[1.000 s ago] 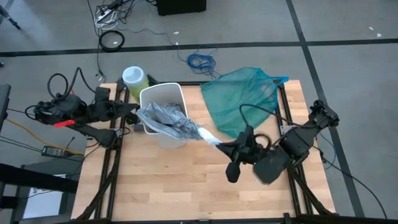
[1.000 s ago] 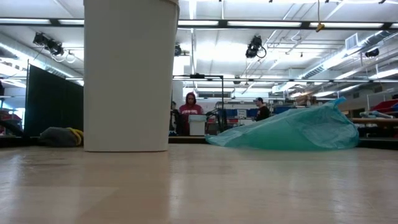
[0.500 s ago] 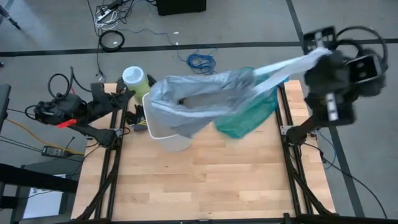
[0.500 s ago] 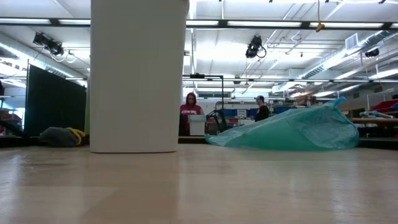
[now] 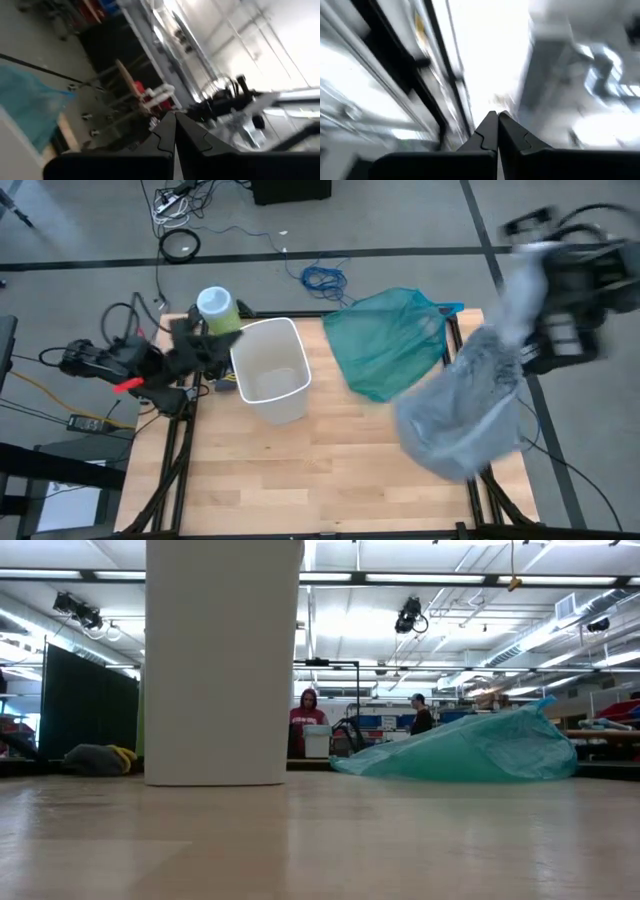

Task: Place trash/remove bag and relplace
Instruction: Remove the light blue trash bag from the trash bin

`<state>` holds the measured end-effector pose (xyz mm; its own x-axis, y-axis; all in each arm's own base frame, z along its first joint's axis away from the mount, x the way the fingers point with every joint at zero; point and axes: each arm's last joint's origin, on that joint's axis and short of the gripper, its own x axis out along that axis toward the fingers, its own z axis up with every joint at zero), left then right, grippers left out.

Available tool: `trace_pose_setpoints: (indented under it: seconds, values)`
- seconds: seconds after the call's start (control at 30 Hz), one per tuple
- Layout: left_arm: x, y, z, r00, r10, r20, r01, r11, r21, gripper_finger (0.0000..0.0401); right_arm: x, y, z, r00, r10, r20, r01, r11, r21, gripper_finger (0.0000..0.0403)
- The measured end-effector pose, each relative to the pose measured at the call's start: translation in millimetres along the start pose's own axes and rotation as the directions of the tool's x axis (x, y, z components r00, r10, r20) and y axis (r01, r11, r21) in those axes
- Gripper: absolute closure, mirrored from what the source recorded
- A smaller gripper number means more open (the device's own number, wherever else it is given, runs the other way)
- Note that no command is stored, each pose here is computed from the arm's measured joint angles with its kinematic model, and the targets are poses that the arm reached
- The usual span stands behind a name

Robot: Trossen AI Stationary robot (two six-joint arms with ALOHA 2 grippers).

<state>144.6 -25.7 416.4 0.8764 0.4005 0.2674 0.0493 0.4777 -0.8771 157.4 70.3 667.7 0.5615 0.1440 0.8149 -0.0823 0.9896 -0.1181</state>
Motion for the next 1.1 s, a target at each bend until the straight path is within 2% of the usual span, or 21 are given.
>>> trace_pose_setpoints:
  seconds: [0.1, 0.27, 0.33, 0.4, 0.47, 0.5, 0.53, 0.63, 0.67, 0.7, 0.73, 0.8, 0.93, 1.1]
  values:
    - [16.9, -0.4, -19.1, 0.999, -0.039, -0.019, 0.039, 0.999, -0.004, 0.0383, 1.7, 1.8, -11.5, 0.994, -0.064, -0.087, 0.065, 0.998, 0.018, 0.0403]
    - [44.5, 3.4, -52.5, 0.996, -0.093, -0.004, 0.093, 0.995, -0.047, 0.0382, -2.8, -1.5, -0.9, 0.969, -0.213, -0.125, 0.222, 0.973, 0.059, 0.0403]
    - [53.9, 7.8, -66.0, 0.995, -0.099, -0.002, 0.099, 0.994, -0.053, 0.0383, -3.8, 1.0, -2.9, 0.943, -0.280, -0.179, 0.296, 0.953, 0.064, 0.0403]
    - [62.3, 12.4, -78.4, 0.994, -0.108, 0.007, 0.108, 0.992, -0.069, 0.0383, -5.8, 6.4, -8.4, 0.894, -0.353, -0.275, 0.377, 0.926, 0.038, 0.0403]
    - [68.8, 17.6, -88.9, 0.994, -0.104, 0.013, 0.105, 0.989, -0.100, 0.0383, -9.6, 16.7, -16.7, 0.813, -0.424, -0.399, 0.456, 0.890, -0.018, 0.0403]
    - [71.9, 20.6, -94.2, 0.995, -0.099, 0.014, 0.100, 0.988, -0.115, 0.0383, -13.0, 21.2, -19.9, 0.750, -0.475, -0.461, 0.509, 0.859, -0.057, 0.0403]
    - [74.6, 23.2, -97.9, 0.995, -0.097, 0.020, 0.099, 0.986, -0.134, 0.0383, -17.3, 25.8, -22.7, 0.676, -0.525, -0.517, 0.561, 0.822, -0.101, 0.0403]
    - [79.0, 27.0, -103.0, 0.995, -0.098, 0.035, 0.102, 0.980, -0.173, 0.0383, -35.0, 44.3, -32.9, 0.419, -0.674, -0.608, 0.698, 0.667, -0.259, 0.0403]
    - [79.3, 26.8, -102.9, 0.994, -0.101, 0.042, 0.107, 0.977, -0.182, 0.0383, -41.3, 52.9, -36.3, 0.366, -0.700, -0.613, 0.711, 0.636, -0.302, 0.0403]
    - [79.6, 26.9, -102.3, 0.994, -0.102, 0.046, 0.108, 0.977, -0.184, 0.0383, -47.5, 61.7, -39.0, 0.339, -0.711, -0.616, 0.708, 0.624, -0.331, 0.0403]
    - [80.0, 27.1, -101.4, 0.994, -0.100, 0.050, 0.108, 0.977, -0.183, 0.0383, -53.8, 71.9, -41.8, 0.334, -0.706, -0.624, 0.696, 0.632, -0.342, 0.0403]
    - [81.1, 27.9, -99.9, 0.994, -0.098, 0.057, 0.106, 0.980, -0.169, 0.0383, -63.7, 85.9, -45.0, 0.358, -0.668, -0.653, 0.681, 0.665, -0.307, 0.0403]
    - [82.3, 26.2, -96.6, 0.988, -0.129, 0.080, 0.142, 0.971, -0.190, 0.0383, -76.2, 98.6, -39.2, 0.388, -0.617, -0.685, 0.720, 0.667, -0.193, 0.0403]
    - [88.3, 31.4, -105.1, 0.980, -0.198, -0.032, 0.191, 0.969, -0.160, 0.0382, -80.9, 109.5, -51.2, 0.390, -0.611, -0.689, 0.680, 0.696, -0.231, 0.0403]
